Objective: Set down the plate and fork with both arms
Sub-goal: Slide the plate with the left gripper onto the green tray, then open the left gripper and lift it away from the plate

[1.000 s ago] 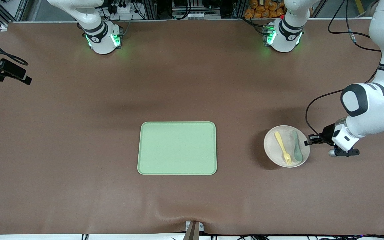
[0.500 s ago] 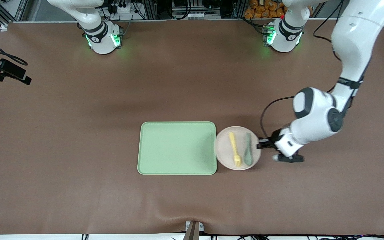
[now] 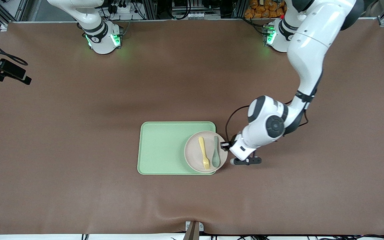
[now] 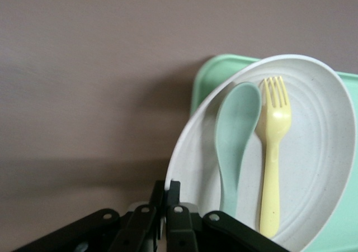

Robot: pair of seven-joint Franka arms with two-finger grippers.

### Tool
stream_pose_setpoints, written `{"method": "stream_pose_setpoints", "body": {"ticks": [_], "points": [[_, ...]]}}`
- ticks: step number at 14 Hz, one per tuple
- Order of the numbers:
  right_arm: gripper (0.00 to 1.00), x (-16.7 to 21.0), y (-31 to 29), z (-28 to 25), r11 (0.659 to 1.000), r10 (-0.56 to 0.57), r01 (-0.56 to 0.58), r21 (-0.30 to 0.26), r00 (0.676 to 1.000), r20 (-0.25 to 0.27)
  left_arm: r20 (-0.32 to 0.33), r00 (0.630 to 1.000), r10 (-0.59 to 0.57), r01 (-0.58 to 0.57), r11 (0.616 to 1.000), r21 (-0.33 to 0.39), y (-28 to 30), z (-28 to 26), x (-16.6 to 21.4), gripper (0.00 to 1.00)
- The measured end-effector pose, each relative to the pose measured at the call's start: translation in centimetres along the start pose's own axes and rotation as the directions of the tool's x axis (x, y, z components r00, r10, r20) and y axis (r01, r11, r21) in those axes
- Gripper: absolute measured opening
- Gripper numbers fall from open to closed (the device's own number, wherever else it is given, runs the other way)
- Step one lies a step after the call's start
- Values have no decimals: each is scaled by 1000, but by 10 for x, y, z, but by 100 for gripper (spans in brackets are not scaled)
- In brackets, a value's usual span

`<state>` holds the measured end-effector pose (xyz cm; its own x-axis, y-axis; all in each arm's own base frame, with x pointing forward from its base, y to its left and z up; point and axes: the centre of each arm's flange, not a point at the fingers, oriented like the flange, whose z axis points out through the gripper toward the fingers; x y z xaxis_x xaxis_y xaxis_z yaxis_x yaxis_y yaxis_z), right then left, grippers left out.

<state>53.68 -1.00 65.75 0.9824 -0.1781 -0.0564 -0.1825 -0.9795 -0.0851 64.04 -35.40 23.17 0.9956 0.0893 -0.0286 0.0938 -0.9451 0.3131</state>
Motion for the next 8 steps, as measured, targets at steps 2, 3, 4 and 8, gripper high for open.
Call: {"method": "stream_pose_setpoints", "body": {"ticks": [2, 3, 4, 8], "points": [[100, 0, 0, 0, 1000, 0, 0, 0, 1000, -1, 2, 1000, -7, 7, 1000, -4, 19, 9, -7, 4], [100, 1, 0, 1, 1000, 0, 0, 0, 1000, -2, 6, 1000, -4, 4, 1000, -4, 22, 14, -9, 4], [100, 2, 0, 1, 1000, 0, 0, 0, 1000, -3, 13, 1000, -2, 2, 1000, -1, 23, 19, -11, 4], [100, 7, -4, 8, 1000, -6, 6, -1, 1000, 3, 35, 999, 3, -3, 1000, 5, 24, 42, -17, 4]]}}
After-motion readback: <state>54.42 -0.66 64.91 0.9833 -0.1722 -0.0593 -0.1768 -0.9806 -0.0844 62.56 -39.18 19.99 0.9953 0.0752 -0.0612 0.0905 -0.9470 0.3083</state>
